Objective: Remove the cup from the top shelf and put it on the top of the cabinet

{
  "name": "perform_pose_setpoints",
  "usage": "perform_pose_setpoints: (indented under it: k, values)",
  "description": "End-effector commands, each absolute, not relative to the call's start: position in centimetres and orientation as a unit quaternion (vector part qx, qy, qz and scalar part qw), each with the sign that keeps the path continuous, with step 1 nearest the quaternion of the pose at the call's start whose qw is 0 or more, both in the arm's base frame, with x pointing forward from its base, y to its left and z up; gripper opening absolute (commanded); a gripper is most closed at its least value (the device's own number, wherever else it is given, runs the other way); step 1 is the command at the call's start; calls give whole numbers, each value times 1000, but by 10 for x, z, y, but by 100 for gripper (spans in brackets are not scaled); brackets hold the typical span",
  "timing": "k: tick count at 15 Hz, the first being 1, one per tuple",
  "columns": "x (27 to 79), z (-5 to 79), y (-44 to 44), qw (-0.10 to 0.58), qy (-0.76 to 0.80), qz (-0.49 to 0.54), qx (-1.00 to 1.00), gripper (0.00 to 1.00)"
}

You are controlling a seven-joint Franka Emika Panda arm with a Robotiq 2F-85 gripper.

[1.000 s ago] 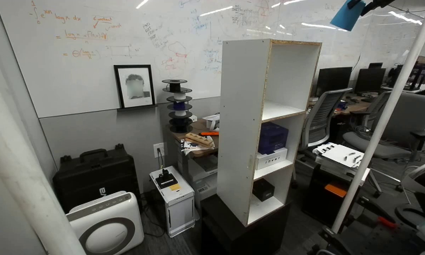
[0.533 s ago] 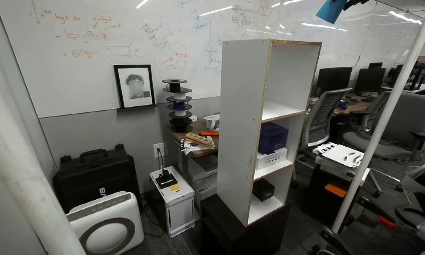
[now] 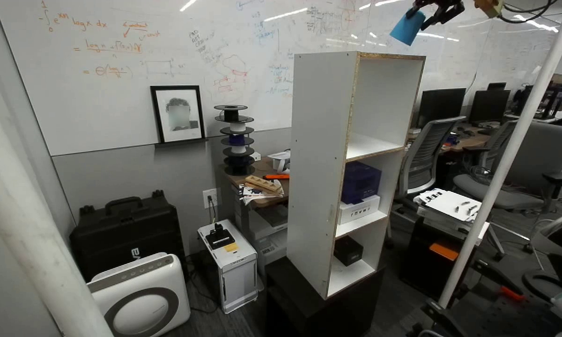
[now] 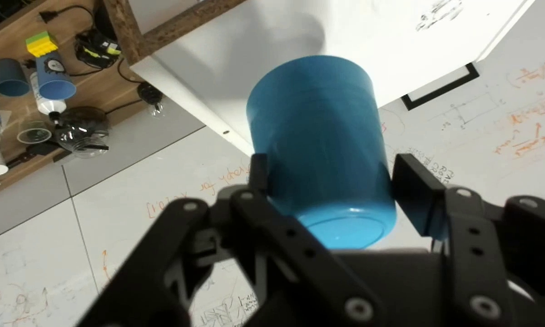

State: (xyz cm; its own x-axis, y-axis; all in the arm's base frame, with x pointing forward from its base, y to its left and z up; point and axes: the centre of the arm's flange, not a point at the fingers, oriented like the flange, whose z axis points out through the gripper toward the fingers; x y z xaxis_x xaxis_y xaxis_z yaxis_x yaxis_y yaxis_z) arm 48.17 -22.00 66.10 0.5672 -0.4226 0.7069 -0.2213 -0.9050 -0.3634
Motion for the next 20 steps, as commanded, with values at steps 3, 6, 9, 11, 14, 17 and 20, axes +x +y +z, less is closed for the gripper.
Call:
perform_pose_setpoints:
  k: [3, 6, 9, 11, 14, 17, 20]
  values:
    - [515, 668, -222, 127, 180, -435, -873, 43]
    - [518, 669, -224, 124, 183, -428, -876, 43]
    - [516, 670, -226, 122, 190, -415, -881, 43]
    - [513, 670, -227, 127, 192, -399, -887, 43]
    - [511, 671, -229, 133, 191, -381, -895, 43]
    - [519, 651, -222, 126, 195, -352, -907, 43]
    - [524, 647, -218, 118, 200, -342, -911, 43]
